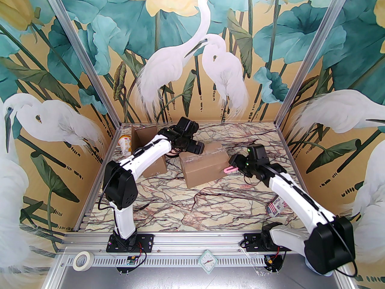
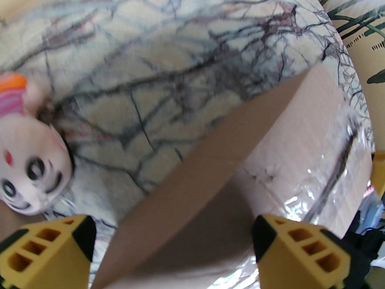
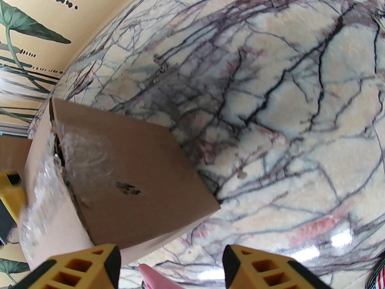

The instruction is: Unpack the express box

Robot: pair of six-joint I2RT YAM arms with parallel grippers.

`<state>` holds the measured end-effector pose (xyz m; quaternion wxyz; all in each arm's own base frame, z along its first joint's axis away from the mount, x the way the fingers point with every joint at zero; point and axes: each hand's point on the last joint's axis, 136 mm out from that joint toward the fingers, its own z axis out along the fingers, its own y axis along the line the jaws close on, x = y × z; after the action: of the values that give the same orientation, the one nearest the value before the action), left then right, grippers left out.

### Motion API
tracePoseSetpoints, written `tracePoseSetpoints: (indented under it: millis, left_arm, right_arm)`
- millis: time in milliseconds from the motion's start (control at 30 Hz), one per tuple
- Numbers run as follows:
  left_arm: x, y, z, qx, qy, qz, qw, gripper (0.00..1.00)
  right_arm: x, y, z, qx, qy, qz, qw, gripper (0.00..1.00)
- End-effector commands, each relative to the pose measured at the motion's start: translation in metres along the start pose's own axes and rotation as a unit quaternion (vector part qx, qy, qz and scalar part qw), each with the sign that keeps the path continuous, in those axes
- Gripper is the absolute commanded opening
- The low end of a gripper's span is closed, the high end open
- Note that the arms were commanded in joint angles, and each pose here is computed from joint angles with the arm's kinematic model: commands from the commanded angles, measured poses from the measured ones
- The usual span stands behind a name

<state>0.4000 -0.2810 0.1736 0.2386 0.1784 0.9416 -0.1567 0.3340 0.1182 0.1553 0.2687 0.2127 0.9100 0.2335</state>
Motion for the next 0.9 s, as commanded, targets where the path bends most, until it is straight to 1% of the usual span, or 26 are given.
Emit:
tracePoseSetpoints:
  millis: [0,200,367,467,600,667,733,800,867]
  left_arm:
    - [0.028,-0.026,-0.016,0.074,0.044,-0.021,0.996,0.88]
    - [0.049,-0.045,-0.029,0.138,0.063,-0.043,0.988,0.86]
    - [0.061,-0.066,-0.037,0.208,0.072,-0.091,0.971,0.83]
    - [0.066,-0.081,-0.043,0.243,0.064,-0.102,0.962,0.83]
    - [0.063,-0.105,-0.051,0.281,0.031,-0.096,0.954,0.84]
    - [0.063,-0.119,-0.055,0.297,0.02,-0.079,0.951,0.84]
    - [0.063,-0.125,-0.058,0.293,0.007,-0.051,0.955,0.84]
    - [0.064,-0.126,-0.063,0.282,-0.006,-0.01,0.959,0.84]
    - [0.065,-0.121,-0.073,0.26,-0.029,0.047,0.964,0.83]
  right_arm:
    - [-0.03,0.025,0.002,-0.007,-0.028,-0.034,0.999,0.0]
    - [-0.061,0.059,0.018,-0.009,-0.029,-0.085,0.996,0.0]
    - [-0.078,0.096,0.026,-0.042,-0.03,-0.121,0.991,0.0]
    - [-0.077,0.12,0.033,-0.07,-0.023,-0.142,0.987,0.0]
    - [-0.074,0.141,0.042,-0.105,-0.012,-0.145,0.984,0.0]
    - [-0.078,0.142,0.043,-0.098,-0.013,-0.152,0.983,0.0]
    - [-0.089,0.139,0.037,-0.076,-0.032,-0.17,0.982,0.0]
    - [-0.106,0.134,0.022,-0.061,-0.064,-0.177,0.98,0.0]
    - [-0.129,0.124,0.001,-0.064,-0.096,-0.152,0.982,0.0]
